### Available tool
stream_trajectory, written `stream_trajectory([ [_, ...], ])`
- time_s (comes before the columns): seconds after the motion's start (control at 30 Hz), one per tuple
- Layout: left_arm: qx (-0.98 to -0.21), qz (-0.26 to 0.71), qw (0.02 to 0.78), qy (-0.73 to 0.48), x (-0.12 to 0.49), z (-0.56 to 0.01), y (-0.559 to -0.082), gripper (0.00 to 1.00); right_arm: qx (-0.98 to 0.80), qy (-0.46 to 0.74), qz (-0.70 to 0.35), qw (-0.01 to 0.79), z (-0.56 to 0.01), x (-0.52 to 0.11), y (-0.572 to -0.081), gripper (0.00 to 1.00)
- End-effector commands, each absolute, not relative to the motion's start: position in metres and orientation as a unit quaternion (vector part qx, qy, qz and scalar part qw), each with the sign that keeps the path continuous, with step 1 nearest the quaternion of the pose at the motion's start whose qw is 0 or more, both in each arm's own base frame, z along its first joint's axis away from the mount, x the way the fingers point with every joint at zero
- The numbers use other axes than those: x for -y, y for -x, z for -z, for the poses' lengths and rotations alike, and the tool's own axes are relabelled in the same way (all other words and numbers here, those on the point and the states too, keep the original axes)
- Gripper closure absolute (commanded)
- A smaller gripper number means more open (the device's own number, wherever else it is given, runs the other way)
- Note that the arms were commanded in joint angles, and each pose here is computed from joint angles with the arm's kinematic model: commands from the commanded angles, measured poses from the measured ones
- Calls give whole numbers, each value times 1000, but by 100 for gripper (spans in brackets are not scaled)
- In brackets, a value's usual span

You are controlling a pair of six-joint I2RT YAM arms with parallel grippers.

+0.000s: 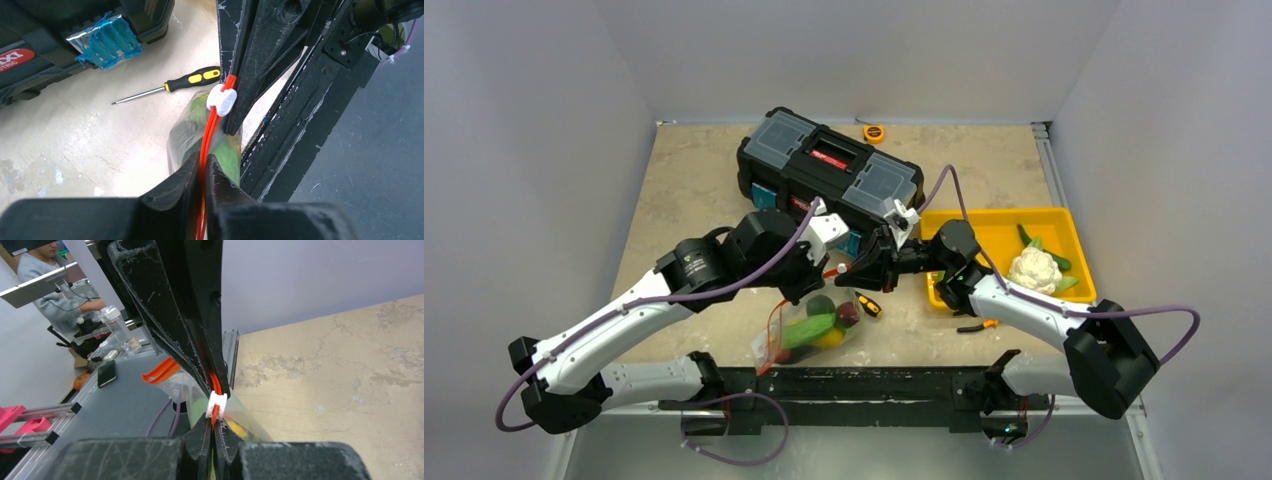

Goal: Place the food in the zip-top bag and seal the zipper

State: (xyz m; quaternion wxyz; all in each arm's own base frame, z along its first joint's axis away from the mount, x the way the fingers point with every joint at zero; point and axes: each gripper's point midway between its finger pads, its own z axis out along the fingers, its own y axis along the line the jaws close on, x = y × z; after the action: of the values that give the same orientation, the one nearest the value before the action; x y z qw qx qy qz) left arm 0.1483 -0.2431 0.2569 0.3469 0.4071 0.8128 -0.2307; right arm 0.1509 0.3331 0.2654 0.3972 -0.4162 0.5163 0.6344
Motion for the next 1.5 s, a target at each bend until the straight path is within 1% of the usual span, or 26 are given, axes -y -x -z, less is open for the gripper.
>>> stream_trajectory([
  [0.0,-794,241,382,-407,244,-272,-151,99,-507,419,-629,414,-277,-336,-151,100],
  [0.03,-792,242,384,-409,244,-273,-151,100,-517,417,-625,409,-275,-337,-152,100],
  [0.07,-789,242,386,-412,244,-273,-150,100,-531,411,-616,410,-274,-338,-156,92],
  [0.1,-785,241,388,-418,243,-272,-150,100,-545,408,-607,410,-273,-339,-158,80],
  [0.13,-780,240,391,-425,242,-272,-149,100,-561,407,-595,406,-271,-339,-160,71],
  [0.2,-769,233,400,-442,238,-273,-149,100,-584,411,-570,407,-269,-337,-160,59],
  [0.33,-738,221,405,-492,229,-275,-143,100,-624,393,-531,418,-267,-330,-168,28],
  [0.37,-731,223,402,-505,228,-276,-139,100,-618,402,-530,419,-269,-329,-166,26],
  [0.5,-712,225,394,-536,221,-278,-130,100,-594,431,-529,427,-279,-326,-157,26],
  [0.6,-703,224,403,-541,219,-276,-131,100,-558,456,-524,454,-289,-322,-151,27],
  [0.73,-703,235,409,-533,221,-272,-136,100,-543,474,-501,480,-296,-321,-156,31],
  [0.83,-707,245,405,-526,224,-266,-140,100,-518,486,-502,493,-305,-322,-154,35],
  [0.93,-713,257,397,-517,226,-262,-144,100,-498,502,-506,494,-313,-326,-150,39],
  [1.03,-713,276,390,-513,229,-261,-143,100,-496,507,-499,497,-318,-332,-154,39],
  [1.17,-715,278,394,-507,227,-258,-143,100,-490,523,-503,483,-320,-341,-156,43],
  [1.2,-715,279,393,-506,227,-257,-143,100,-489,525,-503,481,-322,-344,-156,47],
  [1.27,-717,280,392,-504,227,-255,-142,100,-485,532,-507,474,-322,-348,-154,51],
  [1.47,-723,277,385,-502,228,-251,-144,100,-495,551,-501,447,-310,-349,-152,58],
])
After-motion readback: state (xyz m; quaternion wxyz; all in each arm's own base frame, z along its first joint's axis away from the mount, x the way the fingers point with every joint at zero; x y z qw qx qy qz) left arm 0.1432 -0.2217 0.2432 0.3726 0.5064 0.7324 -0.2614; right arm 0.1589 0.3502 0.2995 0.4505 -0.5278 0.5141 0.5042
